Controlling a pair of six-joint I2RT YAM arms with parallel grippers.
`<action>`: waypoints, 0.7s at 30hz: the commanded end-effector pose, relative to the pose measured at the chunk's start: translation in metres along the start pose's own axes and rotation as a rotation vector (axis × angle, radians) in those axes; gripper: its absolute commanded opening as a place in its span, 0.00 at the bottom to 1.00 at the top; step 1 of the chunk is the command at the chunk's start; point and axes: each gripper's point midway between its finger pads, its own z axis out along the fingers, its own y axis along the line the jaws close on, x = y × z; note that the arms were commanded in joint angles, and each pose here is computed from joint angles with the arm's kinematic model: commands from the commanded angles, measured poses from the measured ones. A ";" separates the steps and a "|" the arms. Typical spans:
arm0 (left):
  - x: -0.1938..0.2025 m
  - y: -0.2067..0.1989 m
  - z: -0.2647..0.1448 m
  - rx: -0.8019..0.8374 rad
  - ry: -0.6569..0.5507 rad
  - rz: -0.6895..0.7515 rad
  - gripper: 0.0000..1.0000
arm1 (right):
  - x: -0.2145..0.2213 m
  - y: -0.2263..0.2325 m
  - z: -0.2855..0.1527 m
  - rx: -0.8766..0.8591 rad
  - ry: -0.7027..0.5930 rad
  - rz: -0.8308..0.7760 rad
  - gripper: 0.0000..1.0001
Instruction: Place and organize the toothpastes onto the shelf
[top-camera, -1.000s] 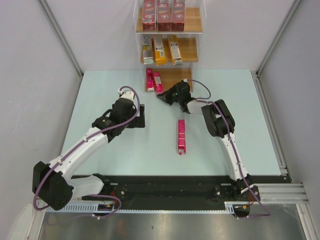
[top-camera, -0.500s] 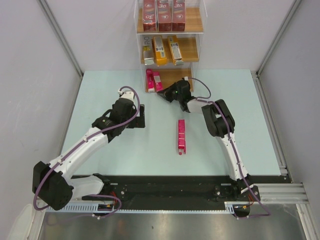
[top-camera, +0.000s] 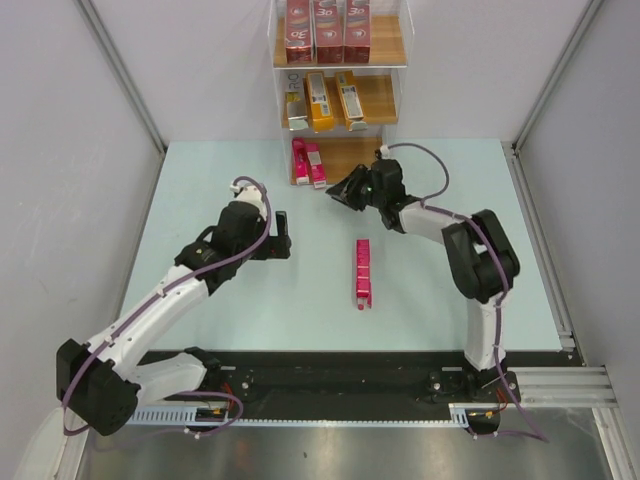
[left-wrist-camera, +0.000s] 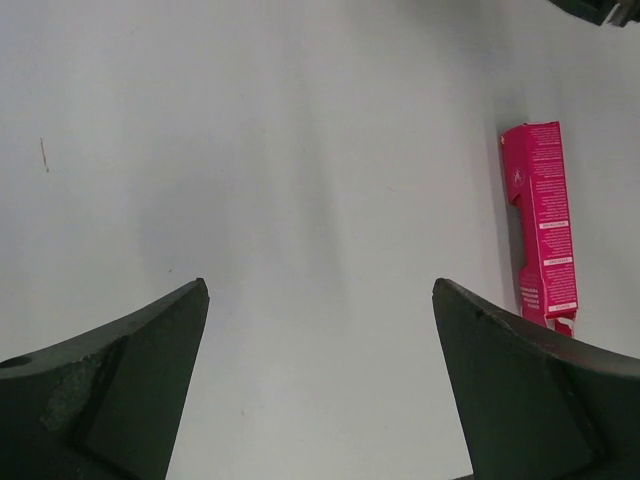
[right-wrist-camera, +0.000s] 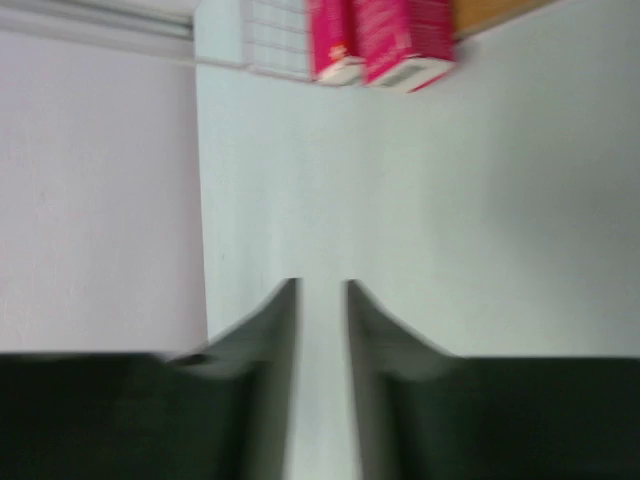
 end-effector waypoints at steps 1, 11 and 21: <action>-0.009 -0.014 -0.008 0.074 -0.044 -0.035 1.00 | 0.013 0.063 -0.056 -0.007 -0.016 -0.304 0.46; -0.013 -0.028 -0.011 0.119 -0.045 -0.028 1.00 | 0.058 0.015 -0.162 0.407 -0.021 -0.709 1.00; -0.014 -0.033 -0.008 0.124 -0.038 -0.026 1.00 | 0.109 -0.045 -0.205 0.495 0.103 -0.684 0.96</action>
